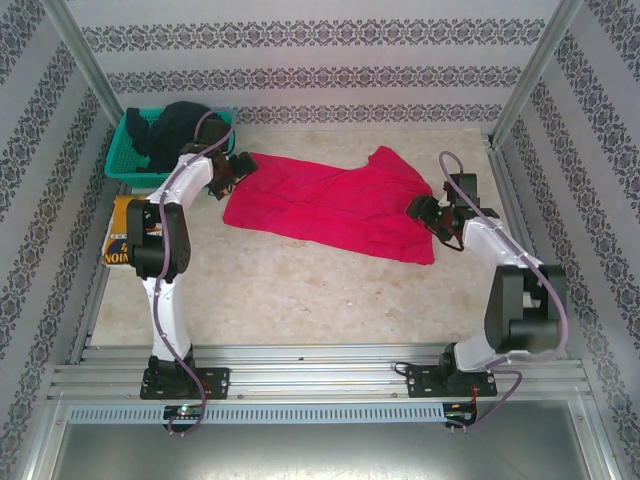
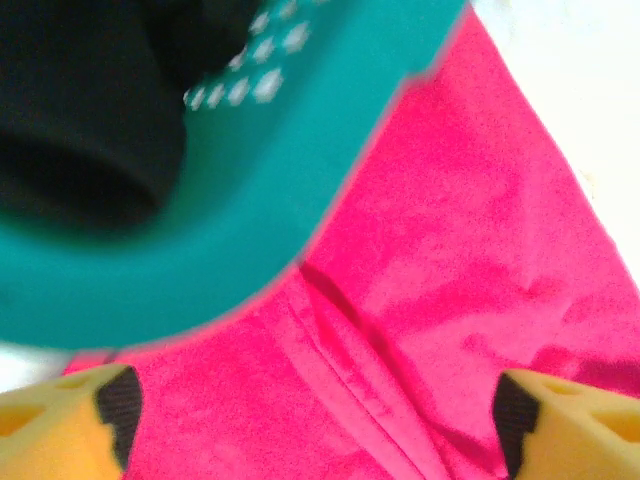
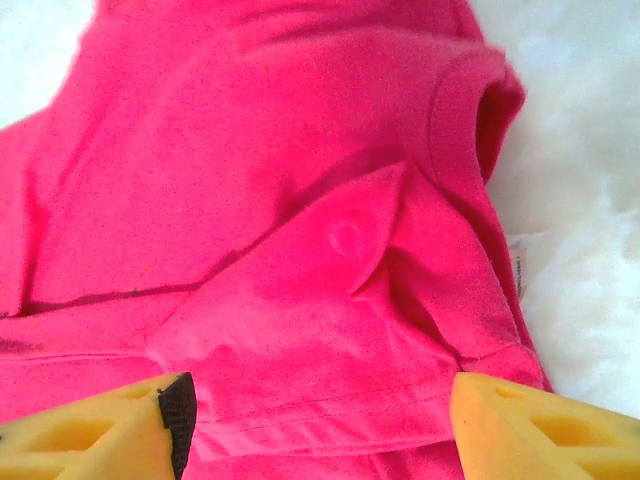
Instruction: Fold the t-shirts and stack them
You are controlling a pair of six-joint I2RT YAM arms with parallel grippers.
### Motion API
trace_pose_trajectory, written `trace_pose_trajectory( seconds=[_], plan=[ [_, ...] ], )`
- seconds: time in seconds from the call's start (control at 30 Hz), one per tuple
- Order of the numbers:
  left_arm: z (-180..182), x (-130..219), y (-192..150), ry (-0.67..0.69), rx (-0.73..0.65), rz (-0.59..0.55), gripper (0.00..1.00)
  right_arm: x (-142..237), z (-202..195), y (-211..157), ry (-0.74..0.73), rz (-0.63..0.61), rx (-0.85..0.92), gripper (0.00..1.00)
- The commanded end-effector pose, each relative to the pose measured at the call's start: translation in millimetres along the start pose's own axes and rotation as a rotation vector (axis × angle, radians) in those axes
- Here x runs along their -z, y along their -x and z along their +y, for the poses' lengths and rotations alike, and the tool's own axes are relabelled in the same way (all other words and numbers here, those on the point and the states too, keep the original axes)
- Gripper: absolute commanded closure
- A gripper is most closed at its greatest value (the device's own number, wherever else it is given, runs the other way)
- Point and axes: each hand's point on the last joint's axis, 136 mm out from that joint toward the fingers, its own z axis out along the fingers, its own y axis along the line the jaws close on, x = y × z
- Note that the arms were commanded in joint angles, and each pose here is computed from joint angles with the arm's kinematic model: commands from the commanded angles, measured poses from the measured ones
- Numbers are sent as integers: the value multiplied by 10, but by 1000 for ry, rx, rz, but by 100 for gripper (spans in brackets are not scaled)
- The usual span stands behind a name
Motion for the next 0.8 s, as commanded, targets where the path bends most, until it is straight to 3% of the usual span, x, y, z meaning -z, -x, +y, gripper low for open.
trace_pose_trajectory(
  seconds=[0.0, 0.13, 0.3, 0.5, 0.77],
  plan=[
    [-350, 288, -161, -43, -128, -73, 7, 62, 193, -91, -19, -43, 120, 32],
    [-460, -88, -515, -79, -136, 22, 9, -182, 619, -409, 40, 27, 184, 33],
    [-201, -421, -655, 2, -123, 48, 10, -639, 965, -837, 80, 150, 190, 35],
    [246, -441, -864, 61, -102, 47, 11, -908, 651, -1122, -2, 219, 117, 37],
    [931, -233, -1377, 144, -39, 100, 11, -695, 193, -1500, -97, 314, 95, 37]
  ],
)
